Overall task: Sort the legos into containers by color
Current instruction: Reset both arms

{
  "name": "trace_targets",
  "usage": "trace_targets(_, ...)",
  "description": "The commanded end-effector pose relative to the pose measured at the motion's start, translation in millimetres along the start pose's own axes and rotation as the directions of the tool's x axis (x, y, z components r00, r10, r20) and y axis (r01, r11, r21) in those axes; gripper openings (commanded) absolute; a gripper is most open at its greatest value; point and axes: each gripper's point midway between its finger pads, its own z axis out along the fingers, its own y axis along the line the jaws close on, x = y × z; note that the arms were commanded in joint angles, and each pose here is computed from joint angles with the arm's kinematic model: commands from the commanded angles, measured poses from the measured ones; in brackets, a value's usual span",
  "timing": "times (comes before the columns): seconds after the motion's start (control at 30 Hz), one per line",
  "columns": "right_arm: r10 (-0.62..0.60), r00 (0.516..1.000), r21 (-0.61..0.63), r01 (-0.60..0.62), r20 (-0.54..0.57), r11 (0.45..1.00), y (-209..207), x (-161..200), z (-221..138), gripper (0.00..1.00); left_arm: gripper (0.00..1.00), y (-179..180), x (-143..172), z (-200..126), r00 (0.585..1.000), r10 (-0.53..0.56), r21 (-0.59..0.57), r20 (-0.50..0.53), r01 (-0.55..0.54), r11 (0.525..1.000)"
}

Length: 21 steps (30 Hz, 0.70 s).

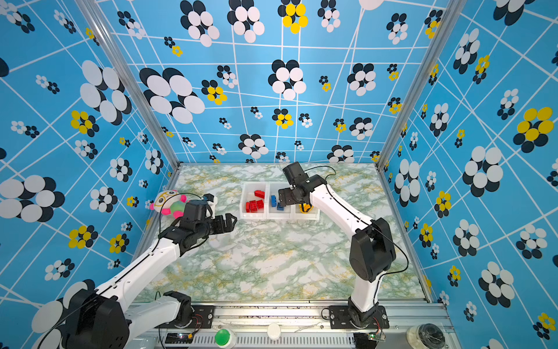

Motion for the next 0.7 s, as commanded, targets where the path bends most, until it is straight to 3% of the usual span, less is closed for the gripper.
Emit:
trace_targets(0.0,-0.042,0.996,0.024,0.04,0.079,0.999,-9.4,-5.5,-13.3,0.99,0.99,4.4,-26.8,-5.7,0.991,0.09,-0.038,0.102,-0.087,0.995)
trace_targets(0.27,-0.044,0.991,0.06,0.036,0.127,0.998,-43.7,13.6,-11.7,0.99,1.0,34.1,-43.4,-7.1,0.972,0.104,-0.112,0.209,-0.082,0.99)
trace_targets(0.67,0.041,0.977,0.182,-0.079,0.207,0.98,-137.8,45.4,0.7,0.99,1.0,76.9,-59.5,4.8,0.933,0.192,-0.218,0.306,-0.127,0.968)
